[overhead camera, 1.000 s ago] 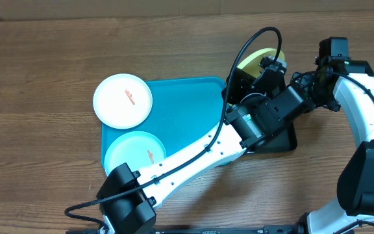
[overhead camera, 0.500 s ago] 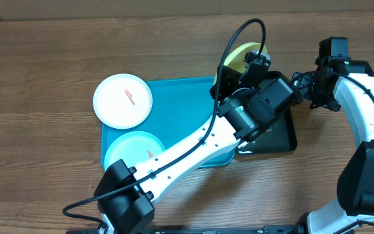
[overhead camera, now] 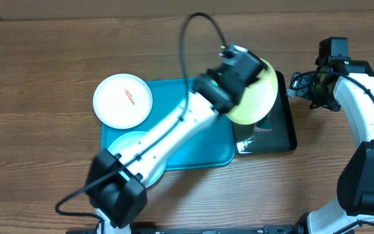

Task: Clean dirty plates on tray and stack at the side
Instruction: 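Carry the yellow plate left and set it on the table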

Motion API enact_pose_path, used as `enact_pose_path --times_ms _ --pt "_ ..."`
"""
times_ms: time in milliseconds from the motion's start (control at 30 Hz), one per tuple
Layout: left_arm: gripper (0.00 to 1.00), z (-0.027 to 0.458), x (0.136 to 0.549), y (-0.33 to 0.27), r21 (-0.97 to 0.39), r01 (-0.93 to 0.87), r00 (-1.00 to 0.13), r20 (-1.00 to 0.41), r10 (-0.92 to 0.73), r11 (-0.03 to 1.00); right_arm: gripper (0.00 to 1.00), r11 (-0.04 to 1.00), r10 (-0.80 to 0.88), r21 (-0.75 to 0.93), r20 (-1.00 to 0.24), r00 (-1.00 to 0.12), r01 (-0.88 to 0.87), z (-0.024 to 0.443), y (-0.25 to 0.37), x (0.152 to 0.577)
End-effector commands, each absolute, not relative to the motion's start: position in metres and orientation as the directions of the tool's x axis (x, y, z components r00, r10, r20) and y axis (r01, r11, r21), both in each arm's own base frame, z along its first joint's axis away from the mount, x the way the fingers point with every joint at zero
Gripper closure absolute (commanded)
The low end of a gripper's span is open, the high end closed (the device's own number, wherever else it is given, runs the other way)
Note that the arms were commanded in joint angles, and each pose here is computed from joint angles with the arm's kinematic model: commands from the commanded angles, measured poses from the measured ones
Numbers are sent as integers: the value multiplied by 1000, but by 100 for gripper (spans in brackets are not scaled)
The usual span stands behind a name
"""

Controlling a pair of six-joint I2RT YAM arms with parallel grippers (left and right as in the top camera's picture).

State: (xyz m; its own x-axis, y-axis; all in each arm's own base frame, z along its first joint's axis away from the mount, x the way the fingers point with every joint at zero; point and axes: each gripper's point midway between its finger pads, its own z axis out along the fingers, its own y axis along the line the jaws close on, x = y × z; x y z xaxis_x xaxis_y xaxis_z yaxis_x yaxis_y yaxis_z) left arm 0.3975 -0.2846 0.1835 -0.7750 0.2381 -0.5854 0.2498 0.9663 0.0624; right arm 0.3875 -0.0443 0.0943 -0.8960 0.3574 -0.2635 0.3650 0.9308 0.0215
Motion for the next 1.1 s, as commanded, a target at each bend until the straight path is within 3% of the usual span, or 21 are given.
enact_pose_path --times_ms 0,100,200,467,667,1067 --pt "96 187 392 -295 -313 280 -888 -443 122 907 0 930 359 33 -284 -889 366 102 -44 391" --pt "96 189 396 -273 -456 226 -937 -343 64 861 0 930 359 33 -284 -889 366 102 -44 391" --pt "96 189 407 -241 -503 145 -958 -288 -7 852 0 930 359 33 -284 -889 365 102 -44 391" --pt "96 173 428 -116 -441 -159 -949 -177 -259 883 0 930 359 33 -284 -889 366 102 -44 391" --pt "96 164 430 -39 -335 -327 -901 -172 -399 884 0 930 359 33 -284 -889 366 102 -44 391" --pt "96 163 421 85 -319 -615 -718 -152 -680 721 0 930 359 33 -284 -889 366 102 -44 391"
